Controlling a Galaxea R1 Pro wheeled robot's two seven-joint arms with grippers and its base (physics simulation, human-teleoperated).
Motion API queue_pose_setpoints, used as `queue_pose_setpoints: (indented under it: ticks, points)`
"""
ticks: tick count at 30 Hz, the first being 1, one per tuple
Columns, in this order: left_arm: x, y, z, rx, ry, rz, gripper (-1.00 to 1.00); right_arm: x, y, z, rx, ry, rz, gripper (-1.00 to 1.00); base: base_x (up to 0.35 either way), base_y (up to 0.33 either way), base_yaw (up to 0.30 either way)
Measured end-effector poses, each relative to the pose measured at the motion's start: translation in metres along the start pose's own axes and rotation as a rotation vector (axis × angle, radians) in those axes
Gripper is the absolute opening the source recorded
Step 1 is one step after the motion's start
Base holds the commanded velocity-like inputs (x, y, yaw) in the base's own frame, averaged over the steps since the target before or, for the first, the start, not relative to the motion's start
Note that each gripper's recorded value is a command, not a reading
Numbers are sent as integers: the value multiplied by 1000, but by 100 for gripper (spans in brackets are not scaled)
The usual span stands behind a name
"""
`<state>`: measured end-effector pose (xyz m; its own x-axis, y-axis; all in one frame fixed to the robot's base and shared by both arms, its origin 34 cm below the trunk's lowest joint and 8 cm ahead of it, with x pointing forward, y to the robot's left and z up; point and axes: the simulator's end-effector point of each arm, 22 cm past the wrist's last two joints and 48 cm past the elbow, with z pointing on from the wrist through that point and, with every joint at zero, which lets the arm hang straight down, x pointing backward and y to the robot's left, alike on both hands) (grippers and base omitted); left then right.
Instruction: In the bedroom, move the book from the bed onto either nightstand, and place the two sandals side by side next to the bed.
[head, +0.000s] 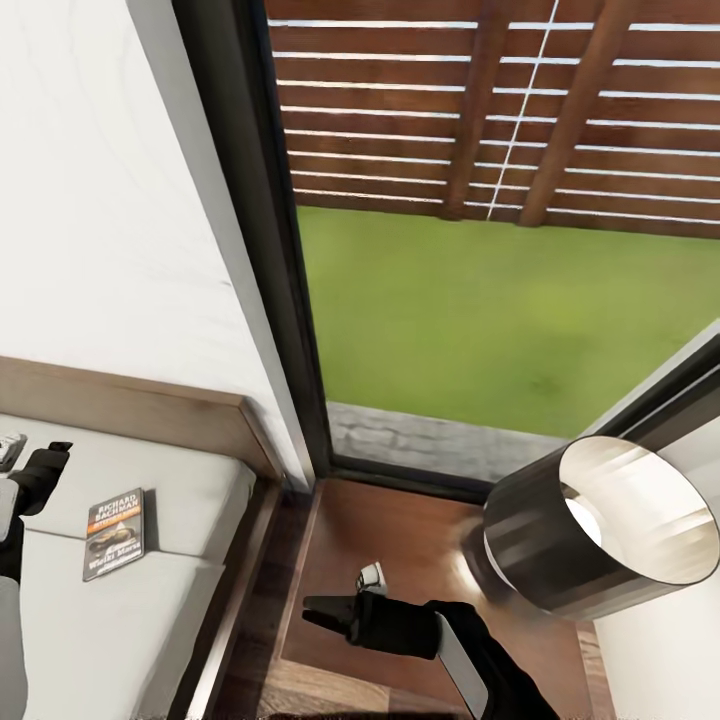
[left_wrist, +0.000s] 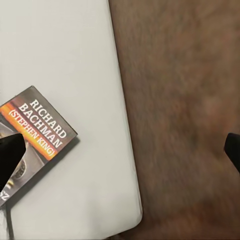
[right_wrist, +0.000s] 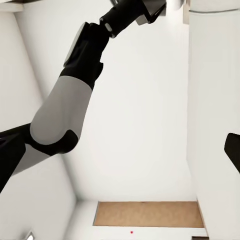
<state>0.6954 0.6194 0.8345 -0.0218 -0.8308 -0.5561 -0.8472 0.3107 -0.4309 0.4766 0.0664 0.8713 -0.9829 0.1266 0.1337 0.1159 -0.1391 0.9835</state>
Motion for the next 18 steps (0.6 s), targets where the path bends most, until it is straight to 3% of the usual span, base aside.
queue_pose_setpoints:
  ticks: [18]
  points:
    - [13,10,9,-20,14,10,100,2,-10,-2,3,-4,28,100,0,0,0]
